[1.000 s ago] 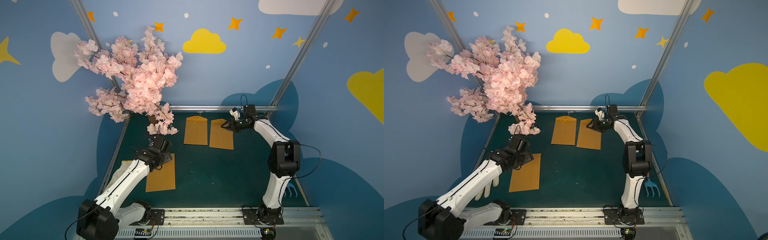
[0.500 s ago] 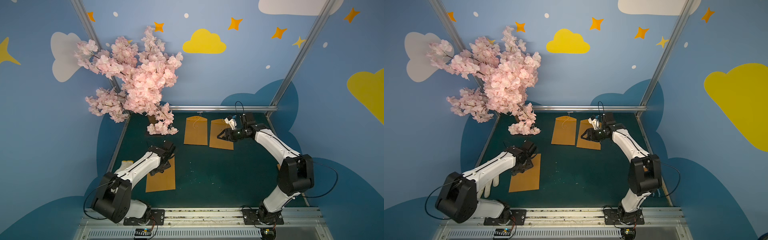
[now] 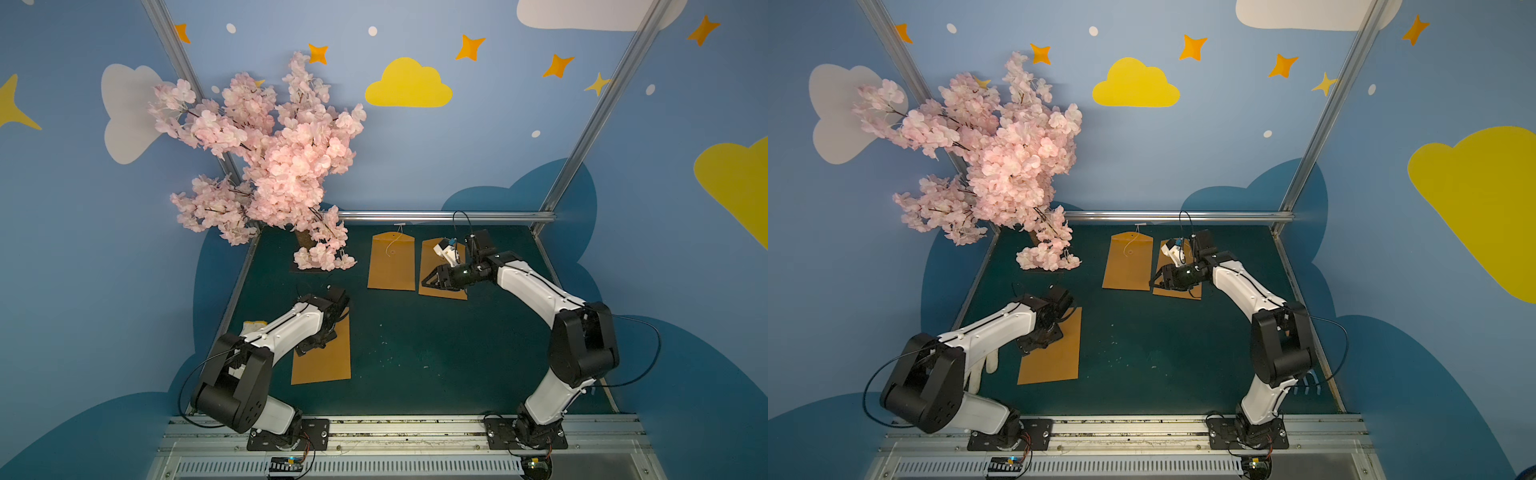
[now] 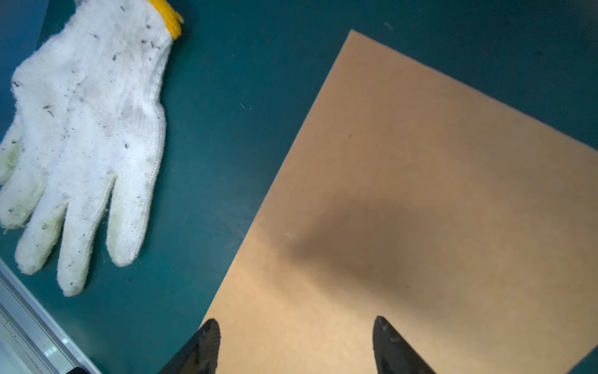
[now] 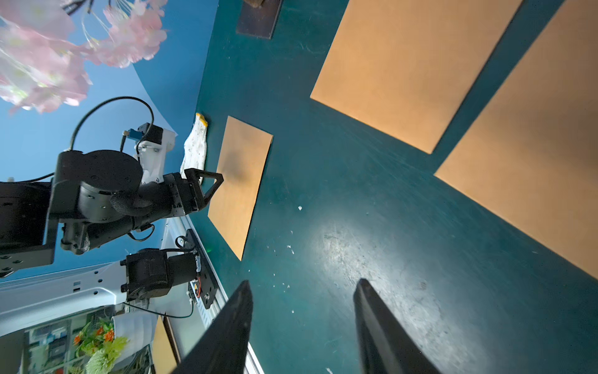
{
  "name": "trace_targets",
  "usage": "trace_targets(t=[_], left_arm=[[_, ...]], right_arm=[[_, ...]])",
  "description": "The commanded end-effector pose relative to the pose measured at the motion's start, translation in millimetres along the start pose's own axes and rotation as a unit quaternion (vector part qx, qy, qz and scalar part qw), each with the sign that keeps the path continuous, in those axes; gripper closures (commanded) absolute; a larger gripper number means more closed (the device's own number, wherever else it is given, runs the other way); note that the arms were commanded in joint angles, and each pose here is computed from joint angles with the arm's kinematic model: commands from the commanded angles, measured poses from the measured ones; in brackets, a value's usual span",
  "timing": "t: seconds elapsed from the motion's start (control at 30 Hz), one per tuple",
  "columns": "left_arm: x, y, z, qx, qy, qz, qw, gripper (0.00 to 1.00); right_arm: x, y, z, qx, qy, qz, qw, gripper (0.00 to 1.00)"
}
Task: Open the file bag
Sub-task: Pick up the file bag from the center of the board.
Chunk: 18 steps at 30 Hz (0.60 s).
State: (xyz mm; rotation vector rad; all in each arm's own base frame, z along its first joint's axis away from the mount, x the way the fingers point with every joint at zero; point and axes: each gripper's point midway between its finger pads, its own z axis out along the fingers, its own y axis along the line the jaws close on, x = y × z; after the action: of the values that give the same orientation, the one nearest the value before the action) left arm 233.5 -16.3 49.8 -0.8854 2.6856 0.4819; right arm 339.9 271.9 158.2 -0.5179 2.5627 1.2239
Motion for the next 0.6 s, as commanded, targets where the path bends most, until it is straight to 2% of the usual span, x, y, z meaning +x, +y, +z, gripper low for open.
trace_targets(t=[0.0,0.1,0.23,0.57], left_arm=[[-5.0,14.1,-2.4,-0.012,-0.013,-0.026,1.000,0.26],[-6.3,24.2,0.4,-0.013,-0.013,-0.041,0.999,0.26],[-6.3,19.3,12.3,0.028,-0.009,-0.068,0.997,0.26],[-19.9,13.8,34.2,0.100,-0.007,-0.137,0.985,0.26]], right_arm=[[17.3,2.1,30.9,-0.023,0.035,0.017,0.999,0.49],[25.0,9.2,49.3,-0.027,0.053,0.013,0.998,0.49],[29.5,18.8,64.1,-0.033,0.067,0.010,0.997,0.50],[34.3,25.8,72.3,-0.033,0.086,0.006,0.996,0.50]])
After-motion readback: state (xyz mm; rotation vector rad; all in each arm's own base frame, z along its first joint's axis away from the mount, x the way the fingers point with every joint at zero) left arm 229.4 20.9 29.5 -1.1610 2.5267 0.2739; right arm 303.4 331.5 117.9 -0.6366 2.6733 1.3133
